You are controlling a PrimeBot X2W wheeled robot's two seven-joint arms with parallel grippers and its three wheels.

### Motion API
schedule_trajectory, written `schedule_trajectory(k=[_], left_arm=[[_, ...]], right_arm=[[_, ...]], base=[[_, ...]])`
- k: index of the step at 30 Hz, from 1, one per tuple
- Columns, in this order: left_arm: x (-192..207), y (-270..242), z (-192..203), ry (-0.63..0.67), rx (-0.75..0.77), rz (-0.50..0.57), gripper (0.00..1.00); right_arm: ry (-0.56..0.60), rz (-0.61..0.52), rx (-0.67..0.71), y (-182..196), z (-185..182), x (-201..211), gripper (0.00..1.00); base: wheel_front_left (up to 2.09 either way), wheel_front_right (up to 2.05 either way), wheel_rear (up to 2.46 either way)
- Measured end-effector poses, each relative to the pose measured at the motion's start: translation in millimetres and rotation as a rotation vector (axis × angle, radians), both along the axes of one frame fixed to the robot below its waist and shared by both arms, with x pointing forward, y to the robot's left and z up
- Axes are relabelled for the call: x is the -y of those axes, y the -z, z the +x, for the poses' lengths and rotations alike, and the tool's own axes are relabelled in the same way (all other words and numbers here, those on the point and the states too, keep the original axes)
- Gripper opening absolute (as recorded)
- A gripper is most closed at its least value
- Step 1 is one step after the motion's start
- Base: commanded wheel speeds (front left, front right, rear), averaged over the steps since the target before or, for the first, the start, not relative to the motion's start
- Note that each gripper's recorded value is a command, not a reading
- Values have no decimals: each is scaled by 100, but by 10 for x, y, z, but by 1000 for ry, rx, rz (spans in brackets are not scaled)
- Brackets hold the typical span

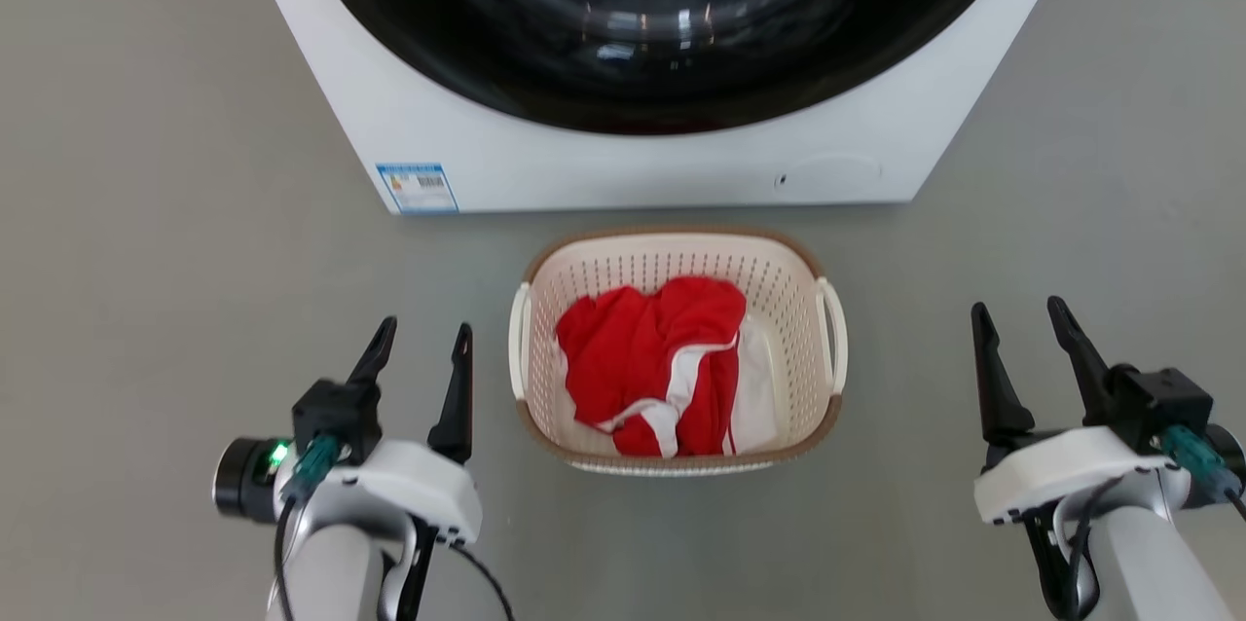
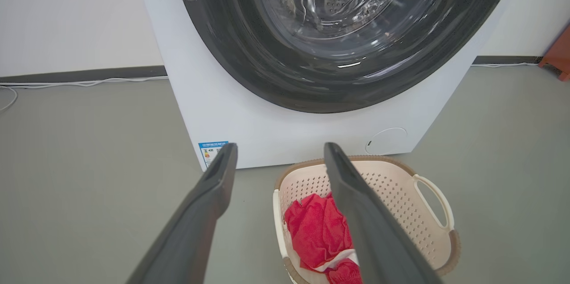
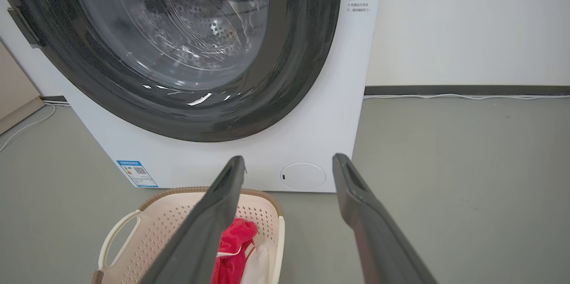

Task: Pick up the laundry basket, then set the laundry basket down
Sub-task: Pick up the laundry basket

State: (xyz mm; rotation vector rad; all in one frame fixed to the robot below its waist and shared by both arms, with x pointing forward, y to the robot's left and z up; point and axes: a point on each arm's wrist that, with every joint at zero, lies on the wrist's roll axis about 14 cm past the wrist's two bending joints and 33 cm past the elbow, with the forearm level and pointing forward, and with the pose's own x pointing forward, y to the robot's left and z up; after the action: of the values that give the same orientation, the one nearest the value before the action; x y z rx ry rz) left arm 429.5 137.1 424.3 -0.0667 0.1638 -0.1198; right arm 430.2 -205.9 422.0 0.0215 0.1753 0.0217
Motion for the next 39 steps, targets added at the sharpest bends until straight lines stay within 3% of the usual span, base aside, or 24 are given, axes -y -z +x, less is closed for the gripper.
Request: schedule_trajectory(k=[18,39], left_arm=[[283,950,685,64,-227,25,100],[392,1892,916,68,-445,9,100]], right_arm=[[-72,-15,-285,1130,605,-150,100],[-137,-29,-494,2097,792,-321,100]], base=[[0,0,0],[0,0,0]])
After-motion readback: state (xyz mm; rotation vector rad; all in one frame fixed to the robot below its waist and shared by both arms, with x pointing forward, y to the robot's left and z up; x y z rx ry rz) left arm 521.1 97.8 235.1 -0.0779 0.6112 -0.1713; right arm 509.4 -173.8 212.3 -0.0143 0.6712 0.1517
